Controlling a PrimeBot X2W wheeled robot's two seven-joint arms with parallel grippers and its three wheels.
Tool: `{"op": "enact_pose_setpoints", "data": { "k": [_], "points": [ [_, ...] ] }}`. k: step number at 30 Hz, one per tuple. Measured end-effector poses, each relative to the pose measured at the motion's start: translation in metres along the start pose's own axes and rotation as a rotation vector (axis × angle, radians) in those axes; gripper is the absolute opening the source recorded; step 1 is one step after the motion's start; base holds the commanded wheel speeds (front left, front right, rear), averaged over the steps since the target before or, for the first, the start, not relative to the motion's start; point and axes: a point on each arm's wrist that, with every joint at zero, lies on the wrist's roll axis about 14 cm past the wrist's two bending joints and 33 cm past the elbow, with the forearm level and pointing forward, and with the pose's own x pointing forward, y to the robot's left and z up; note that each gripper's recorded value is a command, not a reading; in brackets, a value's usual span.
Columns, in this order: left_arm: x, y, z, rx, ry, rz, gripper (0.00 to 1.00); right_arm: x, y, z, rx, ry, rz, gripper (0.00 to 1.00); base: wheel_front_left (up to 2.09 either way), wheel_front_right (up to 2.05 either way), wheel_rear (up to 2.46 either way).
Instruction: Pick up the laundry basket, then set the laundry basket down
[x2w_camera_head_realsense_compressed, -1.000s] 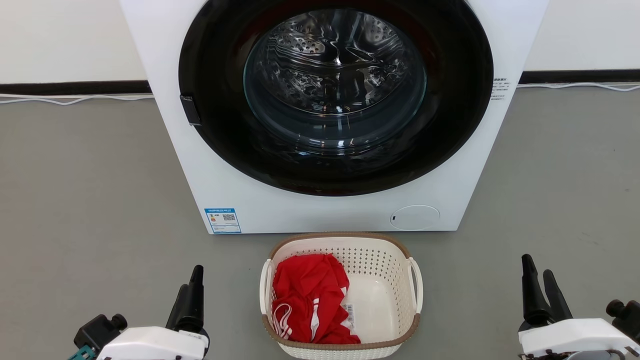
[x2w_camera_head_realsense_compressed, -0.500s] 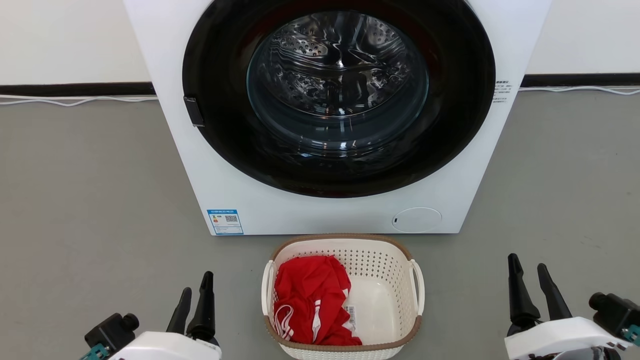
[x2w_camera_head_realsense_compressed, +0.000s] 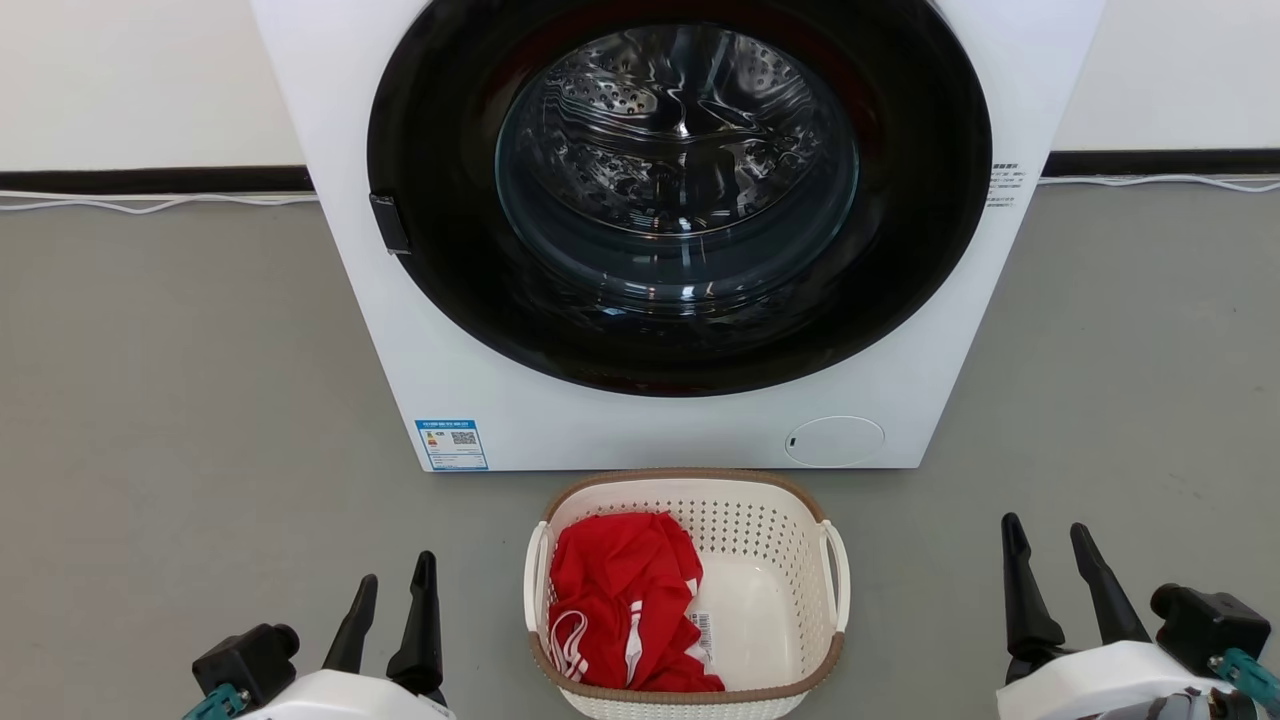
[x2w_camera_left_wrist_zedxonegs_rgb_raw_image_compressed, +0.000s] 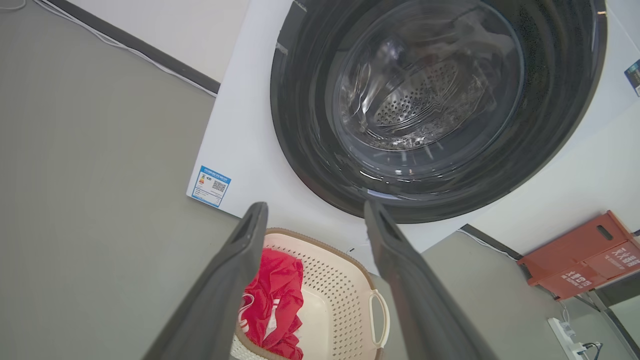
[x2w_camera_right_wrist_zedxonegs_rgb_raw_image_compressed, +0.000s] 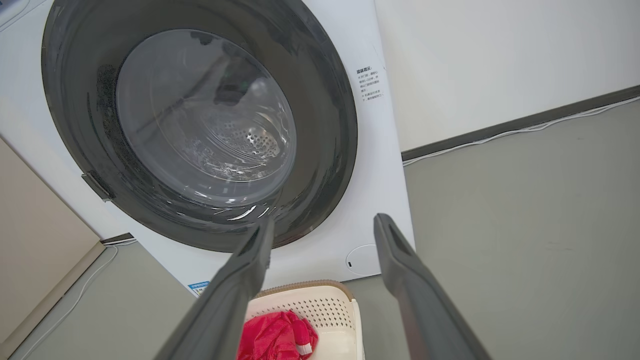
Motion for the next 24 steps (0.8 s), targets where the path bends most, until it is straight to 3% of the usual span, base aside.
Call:
{"op": "enact_pose_setpoints", "data": {
  "k": [24],
  "points": [
    [-0.0044,-0.0074,0.0088,0.270,-0.065,-0.036,1.00,0.0003,0.0077,-0.0021,-0.297,-0.012,0.058,1.00,0.00,0.00,0.00]
  ]
}}
